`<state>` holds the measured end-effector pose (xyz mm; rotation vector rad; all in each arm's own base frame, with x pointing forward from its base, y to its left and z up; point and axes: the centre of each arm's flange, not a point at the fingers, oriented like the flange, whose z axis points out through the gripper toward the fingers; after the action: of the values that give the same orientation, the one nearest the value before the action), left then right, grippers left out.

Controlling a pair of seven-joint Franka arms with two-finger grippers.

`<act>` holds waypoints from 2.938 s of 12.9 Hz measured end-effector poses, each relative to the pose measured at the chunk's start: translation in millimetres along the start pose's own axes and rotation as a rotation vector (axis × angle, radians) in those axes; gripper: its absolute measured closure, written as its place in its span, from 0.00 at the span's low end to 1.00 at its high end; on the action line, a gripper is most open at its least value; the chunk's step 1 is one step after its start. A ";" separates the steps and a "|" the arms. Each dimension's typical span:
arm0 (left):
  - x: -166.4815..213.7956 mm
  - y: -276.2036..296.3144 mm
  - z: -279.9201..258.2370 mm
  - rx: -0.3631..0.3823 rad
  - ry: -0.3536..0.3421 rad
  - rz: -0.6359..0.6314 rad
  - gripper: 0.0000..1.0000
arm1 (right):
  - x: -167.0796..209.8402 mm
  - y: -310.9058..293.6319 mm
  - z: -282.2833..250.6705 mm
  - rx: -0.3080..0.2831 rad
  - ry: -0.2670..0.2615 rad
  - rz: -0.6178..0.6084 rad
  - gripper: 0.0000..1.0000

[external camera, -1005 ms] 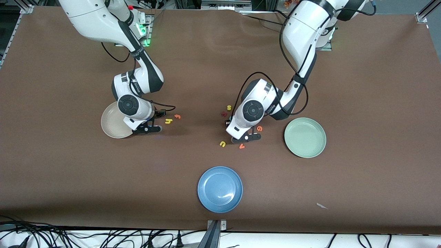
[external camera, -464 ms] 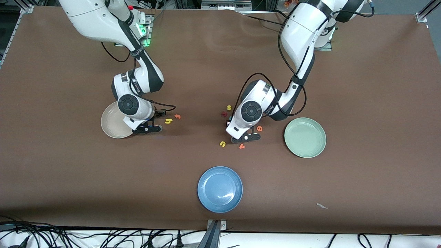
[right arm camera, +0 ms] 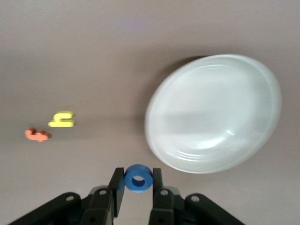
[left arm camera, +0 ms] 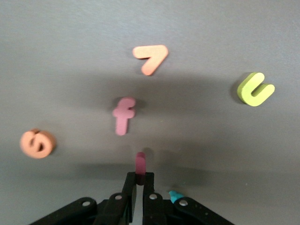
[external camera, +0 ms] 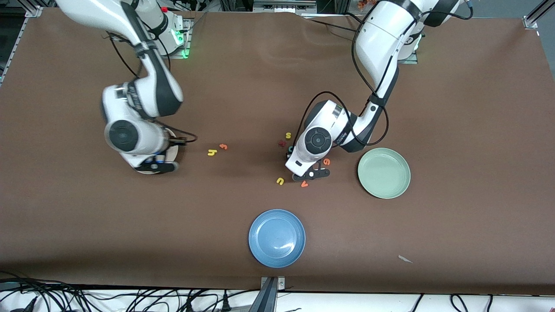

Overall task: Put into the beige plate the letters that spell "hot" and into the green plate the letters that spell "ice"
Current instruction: 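Grasp the blue o with the right gripper while the left gripper grasps the pink i, then drop the o on the white plate while the left gripper drops the i, then grasp the yellow h with the right gripper while the left gripper grasps the orange e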

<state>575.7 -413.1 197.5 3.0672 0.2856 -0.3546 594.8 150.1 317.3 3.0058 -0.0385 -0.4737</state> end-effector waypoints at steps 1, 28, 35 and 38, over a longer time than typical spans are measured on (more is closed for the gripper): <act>3.3 -7.7 -11.7 0.014 -0.007 -0.011 0.90 | 4.6 24.8 -3.5 -0.003 -0.005 -0.006 0.72; 57.2 -84.5 -57.8 0.005 -0.018 0.121 0.00 | 19.3 -74.5 44.4 0.096 0.078 0.111 0.01; 37.1 -78.8 -6.9 0.011 -0.041 0.337 0.26 | 3.5 -119.5 122.1 0.098 0.154 0.052 0.05; 34.0 -82.9 14.6 0.016 0.006 0.351 0.30 | 5.7 -117.1 129.4 0.092 0.159 0.050 0.13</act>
<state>589.6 -326.5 173.8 3.0492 -0.2551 -0.3286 561.6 254.3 181.1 3.1135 -0.1263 -0.2328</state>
